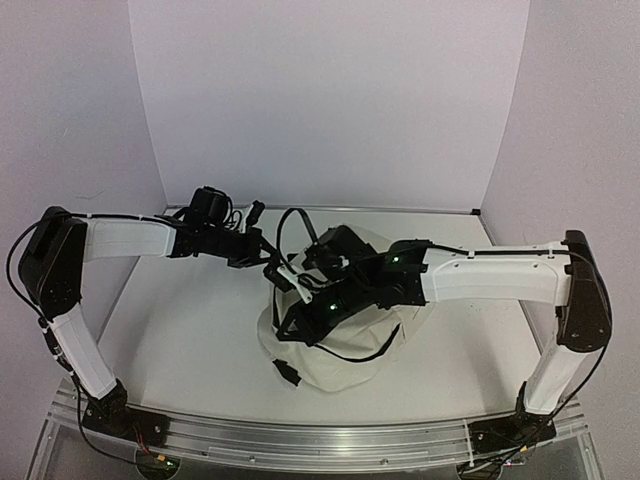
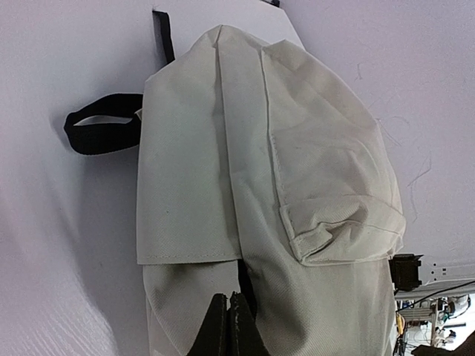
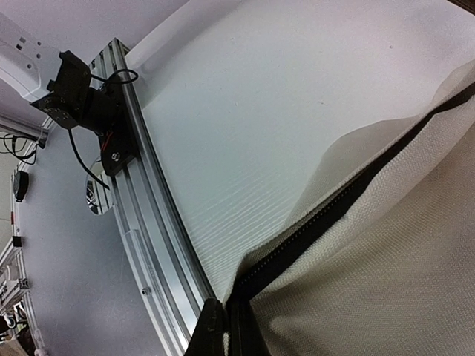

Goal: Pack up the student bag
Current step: Zip the student bag at the center of the board.

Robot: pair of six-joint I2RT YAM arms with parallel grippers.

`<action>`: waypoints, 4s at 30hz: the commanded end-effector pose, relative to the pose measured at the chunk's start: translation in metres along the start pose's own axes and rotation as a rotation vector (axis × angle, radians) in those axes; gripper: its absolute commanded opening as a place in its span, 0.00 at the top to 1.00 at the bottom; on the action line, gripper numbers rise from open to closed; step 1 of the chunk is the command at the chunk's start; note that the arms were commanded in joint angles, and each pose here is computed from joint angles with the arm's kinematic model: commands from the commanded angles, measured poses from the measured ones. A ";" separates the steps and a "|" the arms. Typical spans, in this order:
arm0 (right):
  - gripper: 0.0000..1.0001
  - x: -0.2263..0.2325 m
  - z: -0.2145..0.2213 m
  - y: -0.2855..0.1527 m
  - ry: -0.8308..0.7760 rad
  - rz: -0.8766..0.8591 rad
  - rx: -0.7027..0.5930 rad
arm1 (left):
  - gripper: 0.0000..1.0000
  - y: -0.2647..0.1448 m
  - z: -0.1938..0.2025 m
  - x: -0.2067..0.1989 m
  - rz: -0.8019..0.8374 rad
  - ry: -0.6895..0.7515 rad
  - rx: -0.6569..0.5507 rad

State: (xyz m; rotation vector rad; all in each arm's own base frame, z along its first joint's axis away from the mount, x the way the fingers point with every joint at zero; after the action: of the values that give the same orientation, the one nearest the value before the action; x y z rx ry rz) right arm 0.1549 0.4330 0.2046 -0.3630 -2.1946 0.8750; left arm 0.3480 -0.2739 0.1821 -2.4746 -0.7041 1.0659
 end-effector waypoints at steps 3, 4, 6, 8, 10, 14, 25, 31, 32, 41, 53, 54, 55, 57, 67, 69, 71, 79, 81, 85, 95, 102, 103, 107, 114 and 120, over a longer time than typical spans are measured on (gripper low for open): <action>0.66 0.034 -0.022 -0.044 -0.001 0.074 -0.202 | 1.00 -0.027 -0.027 -0.019 0.082 0.147 -0.190; 0.64 0.030 -0.027 -0.048 0.009 0.096 -0.228 | 1.00 -0.028 -0.025 -0.020 0.092 0.149 -0.187; 0.52 0.015 -0.043 -0.064 0.053 0.141 -0.308 | 1.00 -0.031 -0.022 -0.025 0.101 0.162 -0.188; 0.41 0.000 -0.054 -0.074 0.085 0.163 -0.356 | 1.00 -0.035 -0.023 -0.023 0.063 0.165 -0.196; 0.37 -0.013 -0.061 -0.077 0.106 0.187 -0.377 | 1.00 -0.036 -0.024 -0.017 0.005 0.143 -0.199; 0.30 -0.040 -0.083 -0.076 0.118 0.231 -0.423 | 0.85 -0.044 -0.028 0.002 -0.169 0.057 -0.231; 0.29 -0.071 -0.130 -0.021 0.022 0.253 -0.386 | 0.25 -0.103 -0.018 -0.006 -0.345 -0.005 -0.354; 0.36 -0.088 -0.147 0.009 0.013 0.254 -0.372 | 0.22 -0.114 0.011 -0.012 -0.323 -0.035 -0.293; 0.37 -0.088 -0.151 0.013 0.012 0.248 -0.374 | 0.23 -0.112 0.018 -0.011 -0.317 -0.040 -0.275; 0.48 -0.113 -0.161 0.044 0.038 0.283 -0.364 | 0.28 -0.103 0.045 -0.012 -0.270 -0.082 -0.191; 1.00 -0.106 -0.174 0.042 0.049 0.226 -0.384 | 0.41 -0.082 0.053 -0.029 -0.184 -0.080 -0.141; 1.00 -0.104 -0.175 0.039 0.048 0.224 -0.388 | 0.39 -0.079 0.053 -0.032 -0.177 -0.074 -0.134; 1.00 -0.104 -0.175 0.037 0.049 0.225 -0.390 | 0.37 -0.075 0.052 -0.035 -0.165 -0.067 -0.126; 1.00 -0.101 -0.174 0.033 0.052 0.225 -0.393 | 0.36 -0.072 0.051 -0.039 -0.154 -0.059 -0.120; 1.00 -0.094 -0.173 0.003 0.068 0.262 -0.442 | 0.42 -0.040 0.051 -0.049 -0.088 -0.053 -0.080; 1.00 -0.094 -0.172 -0.002 0.072 0.269 -0.448 | 0.42 -0.038 0.051 -0.048 -0.091 -0.057 -0.078; 1.00 -0.093 -0.171 -0.005 0.074 0.269 -0.453 | 0.43 -0.037 0.048 -0.050 -0.081 -0.049 -0.094; 1.00 -0.091 -0.166 -0.013 0.084 0.280 -0.463 | 0.67 -0.025 0.050 -0.052 -0.069 -0.052 -0.067; 1.00 -0.091 -0.166 -0.015 0.084 0.296 -0.473 | 0.79 -0.025 0.050 -0.053 -0.072 -0.052 -0.068; 1.00 -0.097 -0.164 -0.019 0.092 0.364 -0.498 | 0.91 -0.028 0.052 -0.053 -0.078 -0.054 -0.071; 1.00 -0.108 -0.159 -0.039 0.114 0.611 -0.609 | 1.00 -0.044 0.057 -0.048 -0.155 -0.069 -0.093; 1.00 -0.120 -0.152 -0.044 0.158 0.687 -0.635 | 1.00 -0.053 0.062 -0.041 -0.225 -0.097 -0.103; 1.00 -0.121 -0.150 -0.046 0.167 0.701 -0.643 | 1.00 -0.053 0.062 -0.041 -0.228 -0.098 -0.104; 1.00 -0.129 -0.148 -0.056 0.197 0.755 -0.677 | 1.00 -0.054 0.066 -0.038 -0.249 -0.110 -0.095; 1.00 -0.153 -0.148 -0.064 0.225 0.844 -0.698 | 1.00 -0.059 0.070 -0.034 -0.279 -0.118 -0.092; 1.00 -0.164 -0.155 -0.077 0.237 0.899 -0.731 | 1.00 -0.059 0.074 -0.031 -0.306 -0.127 -0.067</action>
State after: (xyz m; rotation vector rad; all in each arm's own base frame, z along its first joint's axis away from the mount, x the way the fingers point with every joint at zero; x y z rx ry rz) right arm 0.3421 0.4255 0.2083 -1.4753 -2.1351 0.4841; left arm 0.2578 -0.2562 0.1871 -2.3810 -1.0073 1.1072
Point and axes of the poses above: each gripper's point midway between its finger pads, its own y axis out along the fingers, its own x axis along the line the jaws close on, z = x × y, the point moved 5 cm from there along -y, back along the fingers, and after that the axes turned 11 degrees about y, right-handed, at the moved point
